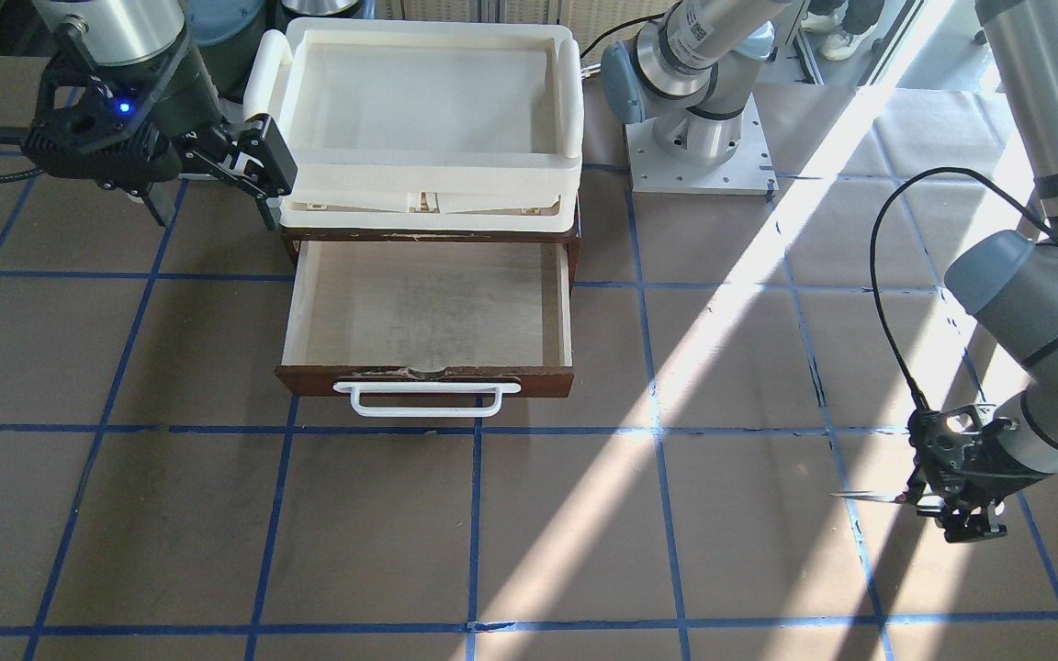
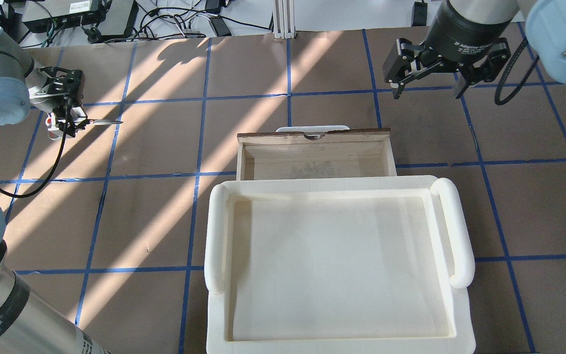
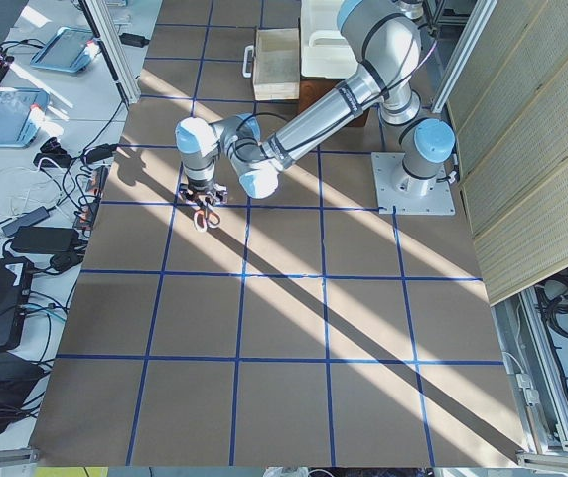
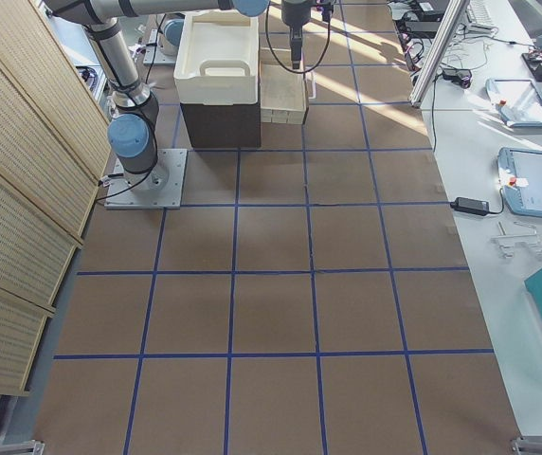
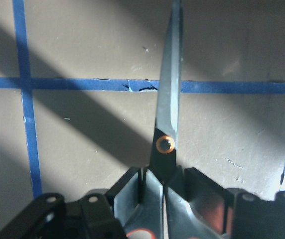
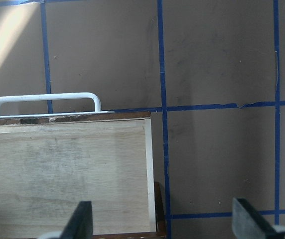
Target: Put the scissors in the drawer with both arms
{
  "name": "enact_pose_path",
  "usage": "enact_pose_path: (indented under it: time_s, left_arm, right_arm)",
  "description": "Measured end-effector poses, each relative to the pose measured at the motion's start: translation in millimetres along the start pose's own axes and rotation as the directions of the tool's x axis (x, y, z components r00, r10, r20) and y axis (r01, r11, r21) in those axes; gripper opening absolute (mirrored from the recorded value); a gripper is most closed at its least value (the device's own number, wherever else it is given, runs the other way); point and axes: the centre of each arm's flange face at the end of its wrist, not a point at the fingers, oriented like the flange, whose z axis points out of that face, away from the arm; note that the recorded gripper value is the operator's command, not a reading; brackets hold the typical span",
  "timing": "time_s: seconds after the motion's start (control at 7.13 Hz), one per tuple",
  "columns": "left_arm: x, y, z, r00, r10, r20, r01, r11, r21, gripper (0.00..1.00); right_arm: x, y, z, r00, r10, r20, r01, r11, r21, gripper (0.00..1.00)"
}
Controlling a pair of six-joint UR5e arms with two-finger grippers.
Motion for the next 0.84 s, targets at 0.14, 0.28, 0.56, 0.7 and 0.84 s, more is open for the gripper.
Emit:
enact_pose_path:
  time_s: [0.14, 0.28, 0.56, 0.7, 0.84]
  left_arm:
    - [0, -38, -22, 1.000, 0.026, 0.006, -0.026, 1.000, 0.001, 0.00]
    - [3, -81, -43, 0.999, 0.045, 0.011, -0.045, 0.999, 0.006, 0.00]
    - [16, -169, -78, 0.998, 0.052, 0.020, -0.053, 0.998, 0.035, 0.00]
    - [26, -212, -93, 0.999, 0.040, 0.022, -0.042, 0.998, 0.053, 0.00]
    - [40, -252, -106, 0.999, 0.035, 0.019, -0.036, 0.997, 0.064, 0.00]
  right_arm:
    - [0, 0, 0, 1.000, 0.000, 0.000, 0.000, 1.000, 0.000, 1.00]
    - [0, 0, 0, 1.000, 0.000, -0.001, 0.000, 1.000, 0.000, 1.00]
    - [0, 0, 0, 1.000, 0.000, -0.002, 0.000, 1.000, 0.000, 1.00]
    - [0, 0, 0, 1.000, 0.000, -0.002, 0.000, 1.000, -0.001, 1.00]
    - [0, 0, 0, 1.000, -0.001, -0.002, 0.001, 1.000, -0.001, 1.00]
